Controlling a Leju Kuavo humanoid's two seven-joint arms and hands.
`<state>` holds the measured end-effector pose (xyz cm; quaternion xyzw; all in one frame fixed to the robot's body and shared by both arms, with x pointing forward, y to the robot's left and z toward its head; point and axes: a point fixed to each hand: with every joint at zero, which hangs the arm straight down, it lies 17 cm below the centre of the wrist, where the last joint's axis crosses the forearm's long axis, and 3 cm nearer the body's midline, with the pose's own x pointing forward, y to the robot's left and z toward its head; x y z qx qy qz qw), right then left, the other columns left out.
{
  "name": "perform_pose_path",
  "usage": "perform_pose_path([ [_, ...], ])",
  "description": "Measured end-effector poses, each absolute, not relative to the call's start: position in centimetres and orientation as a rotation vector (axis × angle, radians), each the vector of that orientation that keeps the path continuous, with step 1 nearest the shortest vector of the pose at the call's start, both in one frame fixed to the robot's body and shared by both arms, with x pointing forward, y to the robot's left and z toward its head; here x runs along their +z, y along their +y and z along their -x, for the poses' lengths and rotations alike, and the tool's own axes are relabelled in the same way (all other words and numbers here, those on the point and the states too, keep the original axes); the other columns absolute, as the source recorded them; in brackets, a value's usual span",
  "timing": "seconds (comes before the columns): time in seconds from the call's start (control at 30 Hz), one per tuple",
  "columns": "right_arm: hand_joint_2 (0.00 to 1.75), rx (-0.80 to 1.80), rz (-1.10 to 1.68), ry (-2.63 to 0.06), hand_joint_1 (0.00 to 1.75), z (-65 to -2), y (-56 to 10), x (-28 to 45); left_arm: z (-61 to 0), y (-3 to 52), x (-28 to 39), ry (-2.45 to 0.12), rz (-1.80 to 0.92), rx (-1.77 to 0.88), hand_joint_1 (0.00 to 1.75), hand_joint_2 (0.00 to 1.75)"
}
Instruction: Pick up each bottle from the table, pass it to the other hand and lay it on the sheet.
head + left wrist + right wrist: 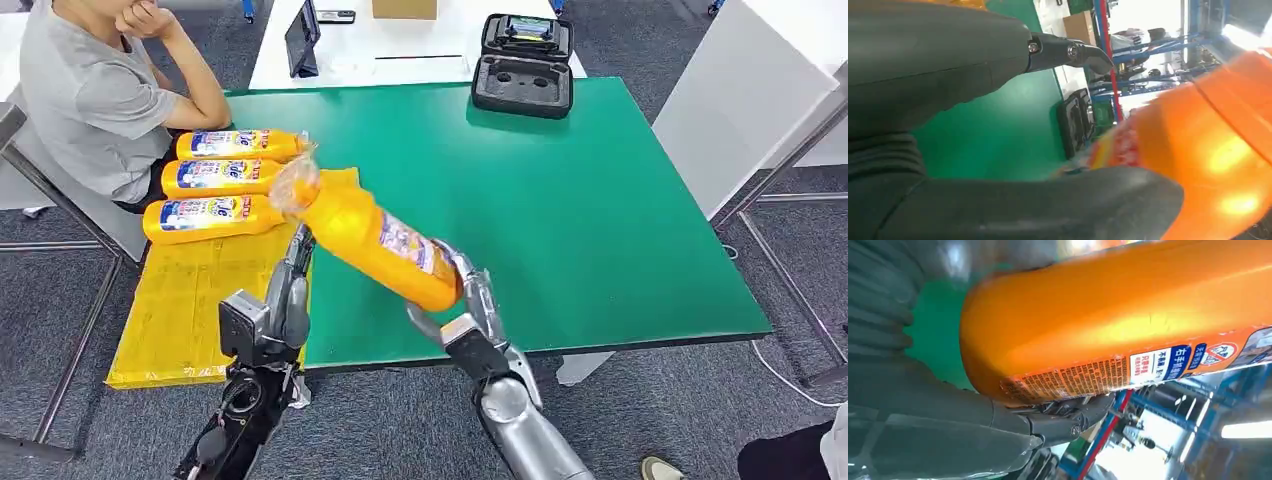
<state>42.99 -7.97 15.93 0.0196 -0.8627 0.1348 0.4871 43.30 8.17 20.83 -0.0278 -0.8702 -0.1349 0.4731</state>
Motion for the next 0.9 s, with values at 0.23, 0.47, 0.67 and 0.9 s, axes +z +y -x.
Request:
perform_pose_path([
  [0.23, 1.75, 0.471, -0.076, -2.092, 1.75, -41.7, -4.5, 14.7, -43.4, 7.4, 20.7, -2.131, 0.088, -0.372, 0.0, 1.75],
  [0.47, 1.75, 0.507, -0.106, -2.085, 1.75, -41.9, -2.9, 14.6, -43.4, 6.6, 20.6, -2.131, 0.101, -0.396, 0.0, 1.75],
  [0.67, 1.75, 0.493, -0.075, -2.095, 1.75, -43.0, -3.3, 15.2, -43.1, 5.5, 20.2, -2.103, 0.159, -0.41, 0.0, 1.75],
  [0.9, 1.75, 0.493, -0.082, -2.112, 1.75, -43.6, -3.2, 16.1, -42.4, 4.1, 19.2, -2.065, 0.231, -0.432, 0.0, 1.75],
])
